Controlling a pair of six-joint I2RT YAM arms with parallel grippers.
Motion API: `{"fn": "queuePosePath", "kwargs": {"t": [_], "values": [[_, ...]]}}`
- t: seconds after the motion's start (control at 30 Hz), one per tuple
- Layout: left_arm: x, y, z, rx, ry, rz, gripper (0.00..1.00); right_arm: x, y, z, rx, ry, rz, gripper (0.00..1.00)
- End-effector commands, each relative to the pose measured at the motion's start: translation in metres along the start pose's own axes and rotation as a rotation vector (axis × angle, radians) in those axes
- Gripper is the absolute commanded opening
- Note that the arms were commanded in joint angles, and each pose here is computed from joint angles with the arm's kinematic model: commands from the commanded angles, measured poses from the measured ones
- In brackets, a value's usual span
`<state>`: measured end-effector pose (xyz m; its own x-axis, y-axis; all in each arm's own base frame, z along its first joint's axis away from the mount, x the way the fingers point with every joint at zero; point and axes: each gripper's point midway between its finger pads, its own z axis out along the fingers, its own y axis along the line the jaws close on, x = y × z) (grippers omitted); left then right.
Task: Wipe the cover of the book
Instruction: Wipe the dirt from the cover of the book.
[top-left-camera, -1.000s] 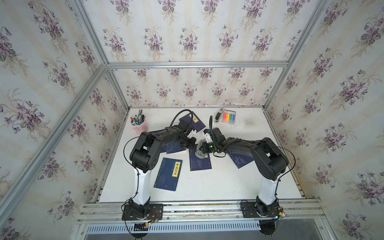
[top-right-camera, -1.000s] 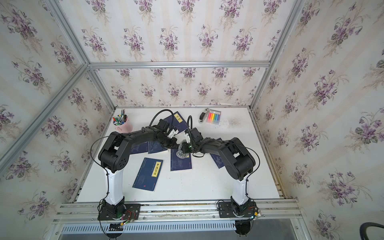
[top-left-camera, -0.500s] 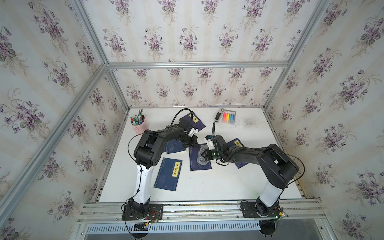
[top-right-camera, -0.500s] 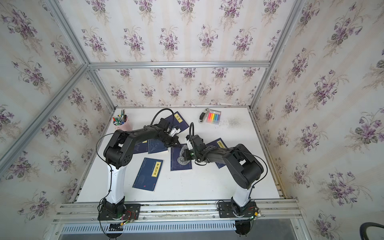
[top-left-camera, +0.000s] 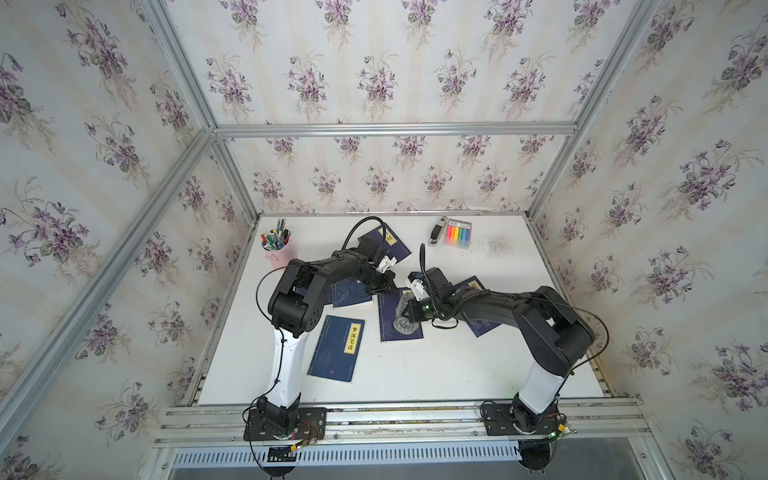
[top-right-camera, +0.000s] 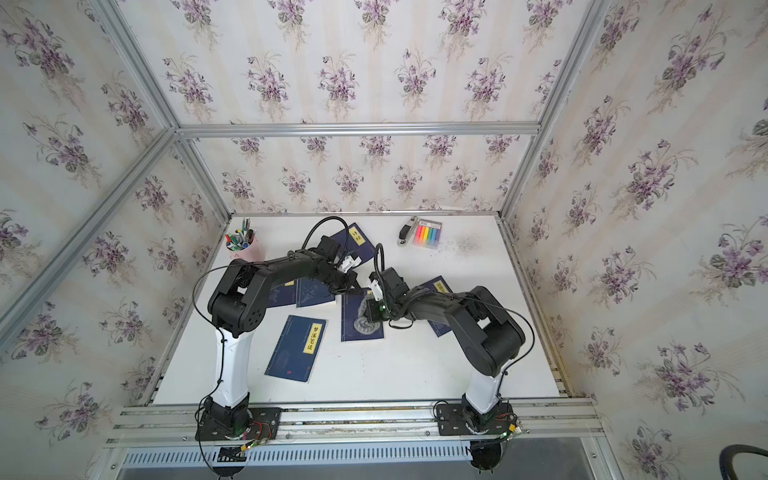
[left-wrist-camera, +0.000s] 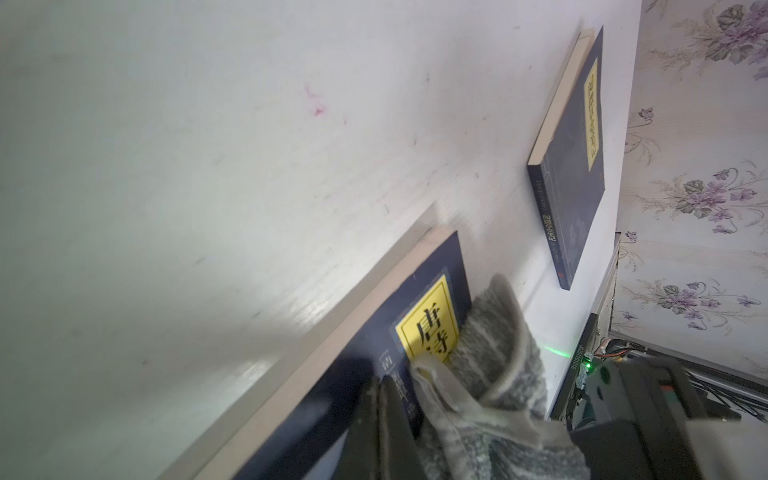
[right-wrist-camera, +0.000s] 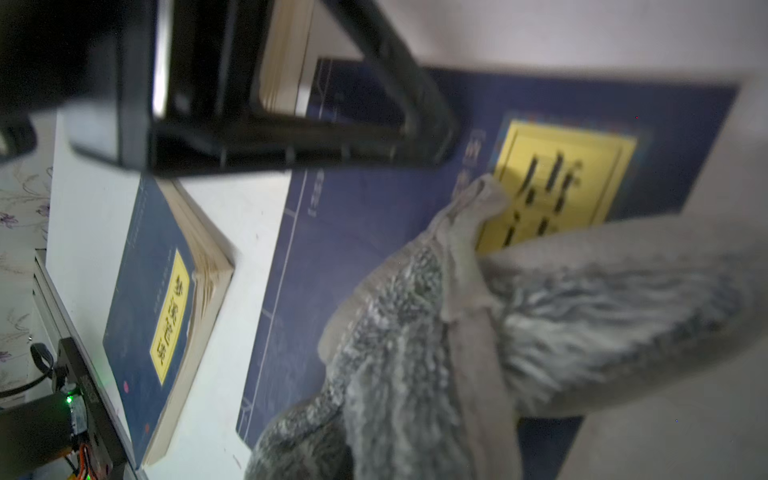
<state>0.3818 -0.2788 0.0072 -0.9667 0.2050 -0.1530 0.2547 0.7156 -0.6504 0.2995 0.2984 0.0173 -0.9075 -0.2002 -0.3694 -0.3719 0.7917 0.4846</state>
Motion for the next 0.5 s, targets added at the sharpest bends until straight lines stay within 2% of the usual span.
{"fn": "queuePosePath", "kwargs": {"t": [0.0, 0.17, 0.47], "values": [[0.025, 0.058, 0.007, -0.276, 0.060, -0.061, 0.00, 0.007, -0.061, 0.012, 0.223, 0.068, 0.046, 0.00], [0.024, 0.059, 0.006, -0.283, 0.057, -0.059, 0.00, 0.008, -0.069, 0.014, 0.231, 0.067, 0.071, 0.00], [0.024, 0.059, 0.006, -0.284, 0.057, -0.058, 0.00, 0.075, -0.059, -0.032, 0.233, 0.103, 0.085, 0.00]]}}
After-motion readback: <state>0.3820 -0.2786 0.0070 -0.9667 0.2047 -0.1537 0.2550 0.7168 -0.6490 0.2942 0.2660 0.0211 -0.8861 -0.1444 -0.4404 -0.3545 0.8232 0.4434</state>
